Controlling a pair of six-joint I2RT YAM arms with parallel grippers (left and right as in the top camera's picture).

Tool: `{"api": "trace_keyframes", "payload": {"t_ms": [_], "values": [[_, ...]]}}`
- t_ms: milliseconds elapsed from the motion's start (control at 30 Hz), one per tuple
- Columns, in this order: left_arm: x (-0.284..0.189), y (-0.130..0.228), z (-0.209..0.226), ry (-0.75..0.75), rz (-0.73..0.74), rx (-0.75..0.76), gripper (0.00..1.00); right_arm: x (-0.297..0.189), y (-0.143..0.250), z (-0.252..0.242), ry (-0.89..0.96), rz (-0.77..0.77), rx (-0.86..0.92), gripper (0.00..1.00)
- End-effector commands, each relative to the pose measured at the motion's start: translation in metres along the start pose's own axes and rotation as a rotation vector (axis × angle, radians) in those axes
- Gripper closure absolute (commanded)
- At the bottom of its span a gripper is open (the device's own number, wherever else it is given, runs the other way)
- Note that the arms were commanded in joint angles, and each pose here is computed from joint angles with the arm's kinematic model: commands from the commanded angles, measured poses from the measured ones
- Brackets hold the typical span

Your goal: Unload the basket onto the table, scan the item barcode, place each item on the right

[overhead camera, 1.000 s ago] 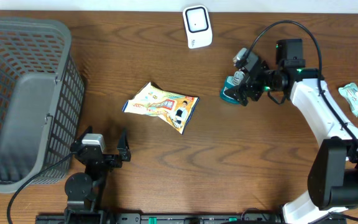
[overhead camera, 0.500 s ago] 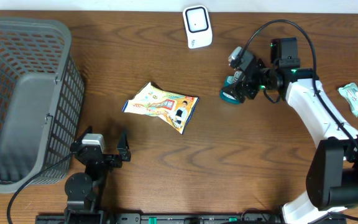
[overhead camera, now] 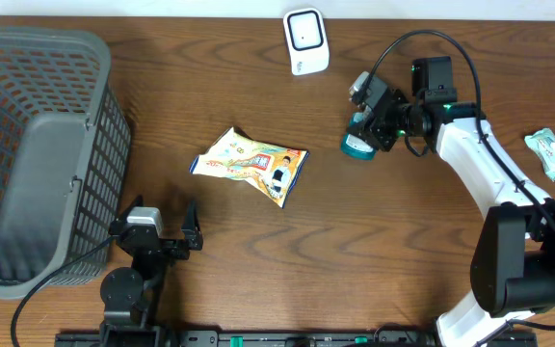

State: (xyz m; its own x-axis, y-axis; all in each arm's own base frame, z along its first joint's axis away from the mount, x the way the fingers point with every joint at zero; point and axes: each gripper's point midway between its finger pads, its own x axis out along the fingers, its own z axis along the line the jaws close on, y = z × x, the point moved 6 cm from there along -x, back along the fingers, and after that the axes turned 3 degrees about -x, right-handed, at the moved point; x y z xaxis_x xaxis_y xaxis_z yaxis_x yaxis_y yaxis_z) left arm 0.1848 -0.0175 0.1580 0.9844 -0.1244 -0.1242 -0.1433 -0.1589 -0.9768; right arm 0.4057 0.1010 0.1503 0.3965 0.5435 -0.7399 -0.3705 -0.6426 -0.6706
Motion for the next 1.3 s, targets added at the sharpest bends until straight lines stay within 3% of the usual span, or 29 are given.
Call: {"api": "trace_keyframes", "payload": {"t_ms": [0, 100, 267, 700, 967, 1200, 1267], "values": [[0.002, 0.014, 0.001, 0.006, 0.044, 0.011, 0.02, 0.014, 0.015, 0.002, -0.012, 0.068, 0.026, 0.63], [0.002, 0.014, 0.001, 0.006, 0.044, 0.011, 0.02, 0.014, 0.016, 0.004, -0.02, 0.077, 0.033, 0.81], [0.002, 0.014, 0.001, 0.006, 0.044, 0.011, 0.02, 0.012, 0.013, 0.004, -0.019, 0.066, 0.104, 0.94], [0.002, 0.014, 0.001, 0.006, 0.044, 0.011, 0.02, -0.061, -0.05, 0.021, -0.032, -0.166, 0.328, 0.94], [0.002, 0.014, 0.001, 0.006, 0.044, 0.011, 0.02, -0.116, -0.094, 0.077, -0.458, -0.408, 0.401, 0.97], [0.002, 0.014, 0.001, 0.006, 0.044, 0.011, 0.02, -0.135, -0.104, 0.097, -0.786, -0.389, 0.662, 0.93], [0.002, 0.014, 0.001, 0.006, 0.044, 0.011, 0.02, -0.137, -0.105, 0.099, -0.814, -0.382, 0.683, 0.97]]}}
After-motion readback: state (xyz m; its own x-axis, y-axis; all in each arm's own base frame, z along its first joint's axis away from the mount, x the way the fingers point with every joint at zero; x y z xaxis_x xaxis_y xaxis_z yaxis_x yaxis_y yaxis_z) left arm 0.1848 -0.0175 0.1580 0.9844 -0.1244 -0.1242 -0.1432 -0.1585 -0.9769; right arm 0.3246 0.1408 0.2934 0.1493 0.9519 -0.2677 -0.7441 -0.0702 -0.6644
